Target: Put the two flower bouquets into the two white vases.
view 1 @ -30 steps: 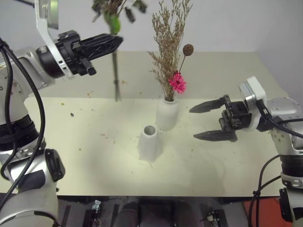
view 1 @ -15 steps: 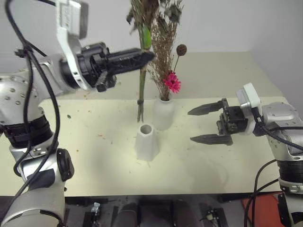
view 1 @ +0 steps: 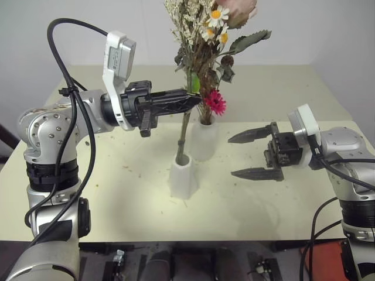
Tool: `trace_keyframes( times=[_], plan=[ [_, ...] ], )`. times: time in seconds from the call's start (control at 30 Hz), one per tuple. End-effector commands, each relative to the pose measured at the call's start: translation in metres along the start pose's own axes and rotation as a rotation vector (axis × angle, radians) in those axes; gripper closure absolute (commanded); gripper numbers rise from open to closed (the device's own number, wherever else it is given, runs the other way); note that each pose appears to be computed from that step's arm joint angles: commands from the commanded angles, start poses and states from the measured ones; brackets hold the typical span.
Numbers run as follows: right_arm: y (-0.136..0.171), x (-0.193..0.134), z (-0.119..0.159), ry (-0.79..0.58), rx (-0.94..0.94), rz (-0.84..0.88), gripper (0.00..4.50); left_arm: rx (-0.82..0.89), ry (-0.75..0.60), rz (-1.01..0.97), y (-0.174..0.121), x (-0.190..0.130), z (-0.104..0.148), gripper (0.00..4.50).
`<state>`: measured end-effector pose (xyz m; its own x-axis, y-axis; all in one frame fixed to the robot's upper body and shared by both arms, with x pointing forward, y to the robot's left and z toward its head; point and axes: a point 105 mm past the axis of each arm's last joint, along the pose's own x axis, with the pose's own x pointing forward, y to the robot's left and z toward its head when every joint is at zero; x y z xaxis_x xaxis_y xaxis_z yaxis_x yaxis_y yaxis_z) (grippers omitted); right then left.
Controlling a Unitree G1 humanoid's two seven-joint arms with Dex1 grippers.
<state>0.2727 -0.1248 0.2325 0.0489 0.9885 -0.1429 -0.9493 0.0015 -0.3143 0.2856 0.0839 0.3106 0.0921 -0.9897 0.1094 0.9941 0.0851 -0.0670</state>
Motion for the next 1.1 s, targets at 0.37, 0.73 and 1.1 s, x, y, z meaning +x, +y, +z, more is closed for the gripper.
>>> trace_keyframes(
  times=[0.37, 0.73, 1.1],
  plan=[
    [0.001, -0.002, 0.014, -0.067, -0.005, -0.013, 0.00, 0.010, 0.025, -0.004, -0.001, 0.004, -0.019, 4.39],
    [-0.005, -0.002, 0.015, -0.061, -0.027, -0.027, 0.00, 0.045, -0.001, 0.011, 0.003, 0.006, -0.009, 4.39],
    [-0.010, 0.000, 0.016, -0.076, -0.042, -0.030, 0.00, 0.082, -0.035, 0.019, 0.004, 0.008, 0.005, 4.39]
  ],
)
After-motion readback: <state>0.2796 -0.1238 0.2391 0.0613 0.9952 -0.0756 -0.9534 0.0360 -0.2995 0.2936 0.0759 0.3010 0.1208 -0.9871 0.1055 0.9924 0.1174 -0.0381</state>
